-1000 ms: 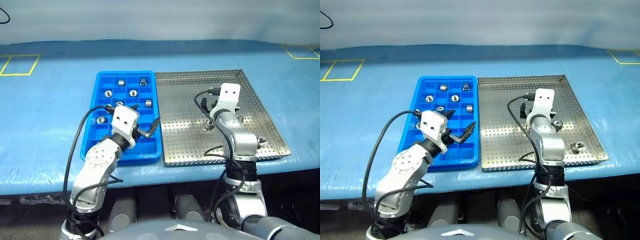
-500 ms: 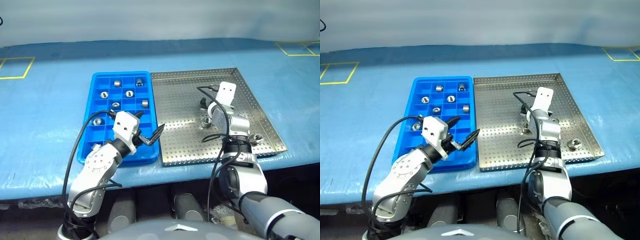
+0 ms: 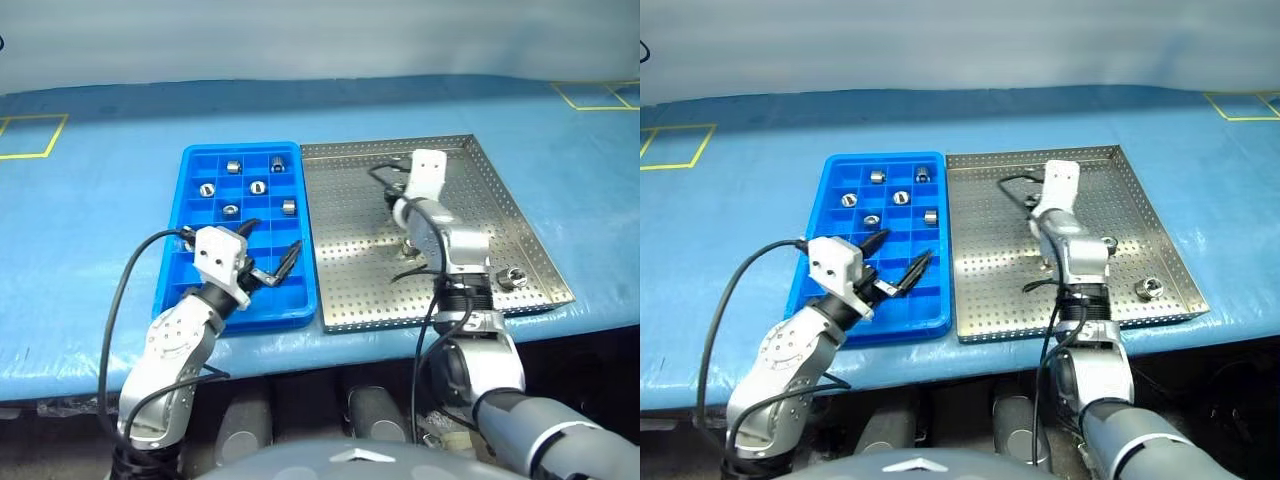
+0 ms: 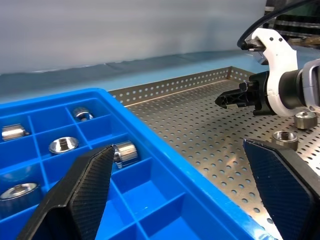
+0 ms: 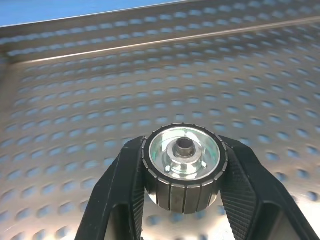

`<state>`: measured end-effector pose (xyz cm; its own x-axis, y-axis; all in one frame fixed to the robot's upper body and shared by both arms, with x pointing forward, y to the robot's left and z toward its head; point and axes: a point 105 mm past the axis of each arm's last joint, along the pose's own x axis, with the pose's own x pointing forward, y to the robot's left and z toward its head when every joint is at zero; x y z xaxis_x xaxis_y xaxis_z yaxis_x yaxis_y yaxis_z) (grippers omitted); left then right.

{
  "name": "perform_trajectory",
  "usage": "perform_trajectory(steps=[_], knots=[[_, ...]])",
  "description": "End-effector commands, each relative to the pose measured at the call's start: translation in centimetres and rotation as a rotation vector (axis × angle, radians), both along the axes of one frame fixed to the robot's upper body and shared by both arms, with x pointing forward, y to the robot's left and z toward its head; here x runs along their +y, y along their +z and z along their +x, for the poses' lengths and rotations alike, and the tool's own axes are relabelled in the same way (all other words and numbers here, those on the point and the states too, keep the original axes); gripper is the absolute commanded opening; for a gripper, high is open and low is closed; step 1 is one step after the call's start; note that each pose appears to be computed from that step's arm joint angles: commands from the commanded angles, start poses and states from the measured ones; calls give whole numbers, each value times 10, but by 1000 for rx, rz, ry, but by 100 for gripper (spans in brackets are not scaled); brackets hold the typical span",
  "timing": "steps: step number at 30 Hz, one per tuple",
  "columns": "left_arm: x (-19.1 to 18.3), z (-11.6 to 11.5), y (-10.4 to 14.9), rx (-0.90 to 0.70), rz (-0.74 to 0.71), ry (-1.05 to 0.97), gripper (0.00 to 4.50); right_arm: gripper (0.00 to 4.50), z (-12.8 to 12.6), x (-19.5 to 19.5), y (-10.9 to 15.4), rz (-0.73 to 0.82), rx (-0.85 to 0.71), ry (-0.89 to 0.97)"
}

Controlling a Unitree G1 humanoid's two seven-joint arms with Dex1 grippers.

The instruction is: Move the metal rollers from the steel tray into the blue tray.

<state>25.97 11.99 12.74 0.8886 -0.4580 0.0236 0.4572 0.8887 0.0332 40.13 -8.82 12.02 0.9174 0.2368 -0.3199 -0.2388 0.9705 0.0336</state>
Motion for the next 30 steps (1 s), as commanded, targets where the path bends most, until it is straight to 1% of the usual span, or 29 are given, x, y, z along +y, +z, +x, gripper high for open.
perform_trajectory(steps=[1,3,5,7,10,14,16,20,22,24,25,27,30], knots=[[14,-13,17,-105,37,38,450,171,-41,82,35,11,-95,354],[29,-22,10,-94,74,73,450,171,-62,116,38,13,-106,494],[39,-32,7,-86,101,89,450,171,-79,140,39,31,-102,598],[45,-41,6,-82,111,79,450,171,-85,151,37,36,-89,639],[63,-54,4,-69,159,124,450,171,-97,171,29,34,-58,723],[77,-61,4,-62,155,196,450,171,-103,182,11,15,-11,771],[76,-62,4,-64,147,196,450,171,-104,183,2,7,16,783],[71,-64,4,-64,128,185,450,171,-108,184,-24,-17,98,823],[70,-64,4,-63,129,184,450,171,-106,183,-35,-23,132,814],[70,-64,5,-65,129,181,450,246,-104,182,-40,-28,137,801],[70,-63,5,-67,128,179,450,270,-103,182,-41,-27,136,795],[68,-62,8,-76,123,161,450,333,-100,179,-32,6,115,780],[64,-59,12,-90,114,133,450,434,-98,173,-13,58,64,774]])
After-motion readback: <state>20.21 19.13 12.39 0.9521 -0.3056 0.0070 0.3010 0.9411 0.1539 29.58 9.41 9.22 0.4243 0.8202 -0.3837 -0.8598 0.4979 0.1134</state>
